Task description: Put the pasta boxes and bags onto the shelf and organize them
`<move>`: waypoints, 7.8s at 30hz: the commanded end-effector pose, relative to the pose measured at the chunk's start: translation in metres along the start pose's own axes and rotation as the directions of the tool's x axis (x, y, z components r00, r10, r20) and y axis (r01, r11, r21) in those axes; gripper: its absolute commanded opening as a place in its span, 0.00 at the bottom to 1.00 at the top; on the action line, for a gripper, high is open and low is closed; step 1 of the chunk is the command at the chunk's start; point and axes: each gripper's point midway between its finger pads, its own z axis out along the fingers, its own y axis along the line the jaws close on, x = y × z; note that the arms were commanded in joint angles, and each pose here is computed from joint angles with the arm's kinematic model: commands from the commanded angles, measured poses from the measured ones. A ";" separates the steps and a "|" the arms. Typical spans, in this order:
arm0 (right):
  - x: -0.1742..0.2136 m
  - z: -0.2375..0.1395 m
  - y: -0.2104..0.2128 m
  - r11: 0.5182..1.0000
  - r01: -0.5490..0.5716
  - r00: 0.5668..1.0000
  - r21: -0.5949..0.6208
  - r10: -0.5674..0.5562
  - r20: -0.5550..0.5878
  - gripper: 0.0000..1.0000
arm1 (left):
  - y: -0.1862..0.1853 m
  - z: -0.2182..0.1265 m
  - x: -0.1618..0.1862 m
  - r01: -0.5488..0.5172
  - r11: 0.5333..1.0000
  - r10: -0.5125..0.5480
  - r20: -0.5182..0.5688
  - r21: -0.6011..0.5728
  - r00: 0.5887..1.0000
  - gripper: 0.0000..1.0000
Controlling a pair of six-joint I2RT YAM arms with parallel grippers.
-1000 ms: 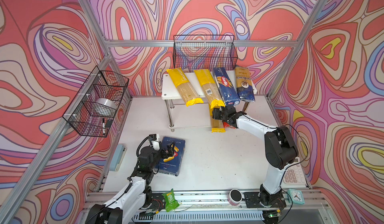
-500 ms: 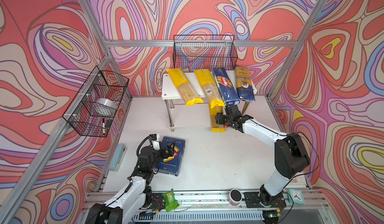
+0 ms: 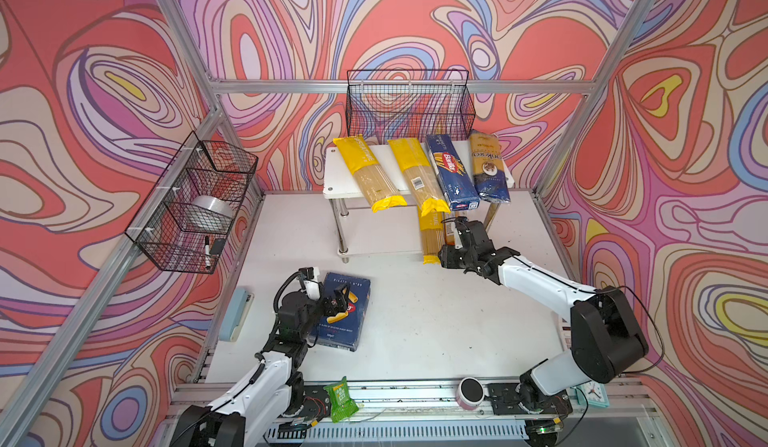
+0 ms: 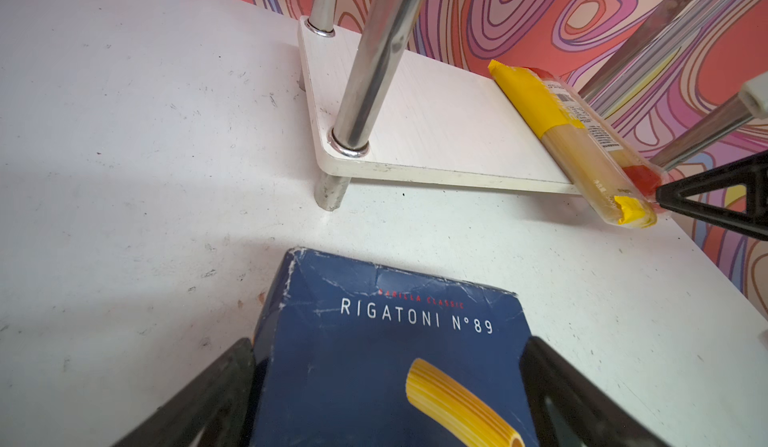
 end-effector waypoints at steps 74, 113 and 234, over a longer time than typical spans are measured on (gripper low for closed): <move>0.076 -0.078 0.125 0.751 0.186 0.982 -0.634 -0.117 0.150 0.45 | 0.025 -0.026 0.005 0.278 0.890 -0.364 -0.196 -0.361 0.910 1.00; 0.095 0.006 0.205 0.718 0.085 0.992 -0.691 -0.124 -0.007 0.72 | -0.049 -0.034 0.047 0.408 0.906 -0.413 -0.430 -0.109 0.803 1.00; 0.091 -0.054 0.086 0.935 -0.002 0.997 -0.354 -0.026 -0.073 0.85 | -0.075 -0.034 0.060 0.104 0.994 -0.084 -0.396 0.027 0.914 1.00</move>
